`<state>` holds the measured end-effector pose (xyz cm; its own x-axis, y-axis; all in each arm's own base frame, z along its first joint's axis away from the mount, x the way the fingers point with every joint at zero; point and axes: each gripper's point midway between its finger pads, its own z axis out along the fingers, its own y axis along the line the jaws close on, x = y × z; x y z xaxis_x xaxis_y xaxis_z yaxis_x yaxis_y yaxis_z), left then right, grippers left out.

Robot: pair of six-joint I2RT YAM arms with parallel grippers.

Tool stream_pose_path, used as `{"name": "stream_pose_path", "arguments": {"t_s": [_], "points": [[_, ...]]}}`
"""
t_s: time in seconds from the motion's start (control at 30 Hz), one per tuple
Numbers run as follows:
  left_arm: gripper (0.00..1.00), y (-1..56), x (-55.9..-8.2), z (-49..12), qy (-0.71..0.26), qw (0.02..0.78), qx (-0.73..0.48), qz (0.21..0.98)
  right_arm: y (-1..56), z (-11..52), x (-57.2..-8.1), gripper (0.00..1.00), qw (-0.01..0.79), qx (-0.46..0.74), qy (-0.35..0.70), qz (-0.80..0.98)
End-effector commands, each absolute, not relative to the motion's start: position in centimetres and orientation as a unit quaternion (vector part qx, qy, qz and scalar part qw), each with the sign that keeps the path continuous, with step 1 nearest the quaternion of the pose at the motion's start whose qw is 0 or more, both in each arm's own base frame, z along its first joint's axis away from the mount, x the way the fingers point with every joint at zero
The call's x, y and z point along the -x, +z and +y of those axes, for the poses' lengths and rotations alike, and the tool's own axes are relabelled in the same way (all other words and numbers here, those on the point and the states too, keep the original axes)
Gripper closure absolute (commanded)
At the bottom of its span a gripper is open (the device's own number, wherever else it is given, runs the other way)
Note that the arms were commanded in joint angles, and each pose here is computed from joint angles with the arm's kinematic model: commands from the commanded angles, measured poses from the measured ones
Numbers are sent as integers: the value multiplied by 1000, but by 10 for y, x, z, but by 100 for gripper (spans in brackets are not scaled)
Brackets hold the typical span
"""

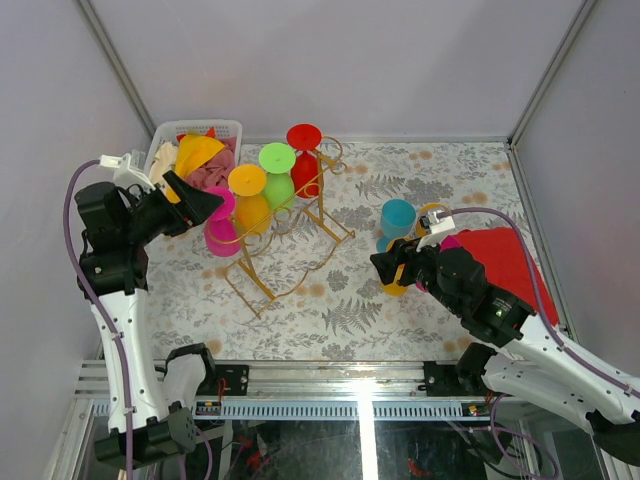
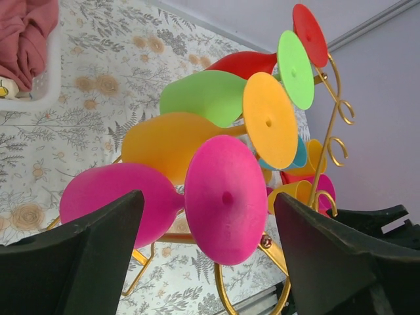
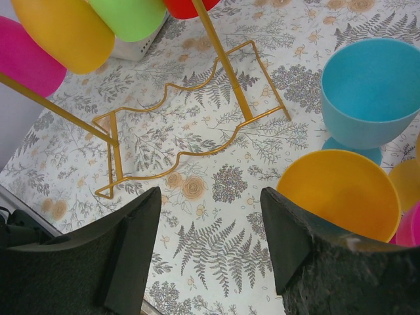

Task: Take the wine glass off the wine glass rack
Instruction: Pick up the wine glass from the wine rack.

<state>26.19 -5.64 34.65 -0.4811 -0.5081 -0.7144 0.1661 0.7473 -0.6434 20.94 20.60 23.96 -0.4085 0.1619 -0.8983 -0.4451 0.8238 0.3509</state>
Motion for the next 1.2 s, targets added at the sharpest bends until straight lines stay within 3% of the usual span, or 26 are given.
{"name": "stream_pose_path", "arguments": {"t_s": [0.0,0.5,0.87,1.17], "points": [[23,365,-259,-61,-356,521,100,769,260,209,-212,31,557,86,302,769],[49,358,-256,-65,-369,514,99,768,253,216,-214,30,548,96,300,775],[55,362,-257,-58,-347,528,108,768,250,214,-214,30,547,96,294,778],[67,365,-258,-53,-330,541,114,765,248,214,-214,29,544,98,294,780]]}}
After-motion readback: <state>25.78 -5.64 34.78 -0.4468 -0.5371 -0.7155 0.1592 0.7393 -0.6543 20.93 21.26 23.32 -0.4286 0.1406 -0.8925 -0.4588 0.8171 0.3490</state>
